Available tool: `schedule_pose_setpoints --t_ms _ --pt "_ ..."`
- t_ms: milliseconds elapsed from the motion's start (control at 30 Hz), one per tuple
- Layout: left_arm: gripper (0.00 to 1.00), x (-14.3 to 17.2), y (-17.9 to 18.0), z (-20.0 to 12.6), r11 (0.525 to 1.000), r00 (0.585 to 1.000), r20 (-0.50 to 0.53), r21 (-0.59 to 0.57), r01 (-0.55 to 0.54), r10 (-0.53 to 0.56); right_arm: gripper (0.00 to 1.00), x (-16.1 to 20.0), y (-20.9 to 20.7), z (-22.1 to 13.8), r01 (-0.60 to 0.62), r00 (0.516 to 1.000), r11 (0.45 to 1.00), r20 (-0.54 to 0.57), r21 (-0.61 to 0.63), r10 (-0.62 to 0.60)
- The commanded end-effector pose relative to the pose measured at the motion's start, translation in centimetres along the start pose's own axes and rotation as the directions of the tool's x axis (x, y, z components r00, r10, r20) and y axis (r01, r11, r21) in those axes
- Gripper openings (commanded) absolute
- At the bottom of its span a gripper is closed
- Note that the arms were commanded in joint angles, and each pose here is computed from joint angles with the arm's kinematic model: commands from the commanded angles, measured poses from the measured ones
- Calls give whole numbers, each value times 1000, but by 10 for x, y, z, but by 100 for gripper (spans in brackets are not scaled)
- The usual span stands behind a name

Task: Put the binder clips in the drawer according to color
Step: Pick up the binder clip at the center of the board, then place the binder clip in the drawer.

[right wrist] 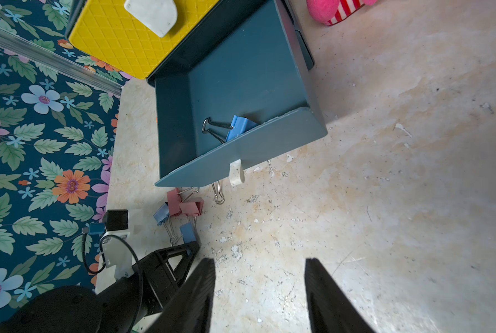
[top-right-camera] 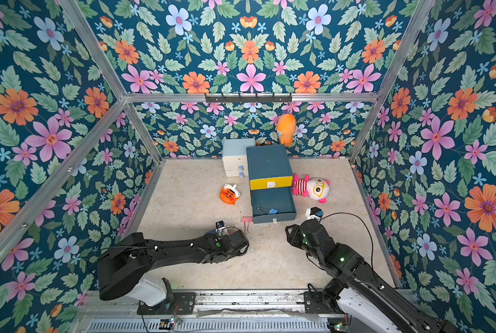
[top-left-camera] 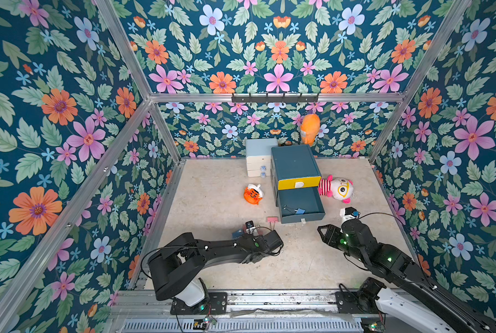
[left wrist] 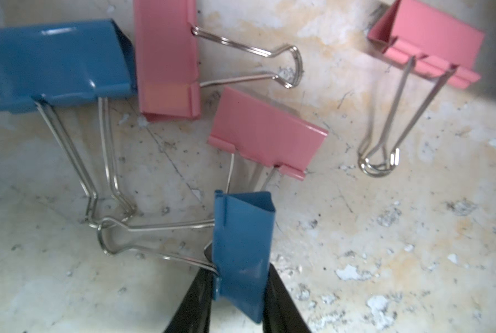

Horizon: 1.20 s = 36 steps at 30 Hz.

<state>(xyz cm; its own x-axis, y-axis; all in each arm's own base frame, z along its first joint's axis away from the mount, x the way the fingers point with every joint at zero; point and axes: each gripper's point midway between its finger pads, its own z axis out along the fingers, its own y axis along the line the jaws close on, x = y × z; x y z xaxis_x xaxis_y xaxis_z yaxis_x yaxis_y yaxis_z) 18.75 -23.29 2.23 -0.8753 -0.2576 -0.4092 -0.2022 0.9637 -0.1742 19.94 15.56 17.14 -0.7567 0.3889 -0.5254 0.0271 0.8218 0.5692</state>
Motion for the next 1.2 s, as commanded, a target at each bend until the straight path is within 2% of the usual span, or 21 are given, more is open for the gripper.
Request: schedule_pose_setpoints --t_ms 0,200,333,500,667,800,1000,1100,1167 --pt "30 -1 1 -2 1000 1000 2 -2 -11 11 53 -2 2 1 -15 1000 1000 9 -10 15" --pt "27 -3 -5 -12 1000 1000 19 11 -25 25 53 -1 2 2 -17 1000 1000 8 -10 17" --pt "27 -13 -26 -33 998 997 57 43 -52 50 53 -2 2 1 -15 1000 1000 12 -6 15" --pt "28 -48 -78 -77 980 986 137 161 -119 97 53 0 -1 2 -6 1000 1000 7 6 6" --pt "28 -88 -148 -108 930 962 180 269 -249 206 53 0 1 1 3 1000 1000 1 -3 -3" --pt "28 -108 -194 -108 898 952 177 326 -295 248 52 -2 3 -2 4 1000 1000 3 -9 -4" --pt "32 -117 -223 -71 894 955 116 335 -297 274 52 -2 6 -5 5 1000 1000 -1 -19 -5" --pt "38 -120 -228 -64 891 958 111 350 -288 265 52 0 9 -4 18 1000 999 -13 -31 -18" --pt "48 -121 -230 -64 888 958 111 359 -287 264 52 2 12 -4 25 999 999 -28 -47 -26"
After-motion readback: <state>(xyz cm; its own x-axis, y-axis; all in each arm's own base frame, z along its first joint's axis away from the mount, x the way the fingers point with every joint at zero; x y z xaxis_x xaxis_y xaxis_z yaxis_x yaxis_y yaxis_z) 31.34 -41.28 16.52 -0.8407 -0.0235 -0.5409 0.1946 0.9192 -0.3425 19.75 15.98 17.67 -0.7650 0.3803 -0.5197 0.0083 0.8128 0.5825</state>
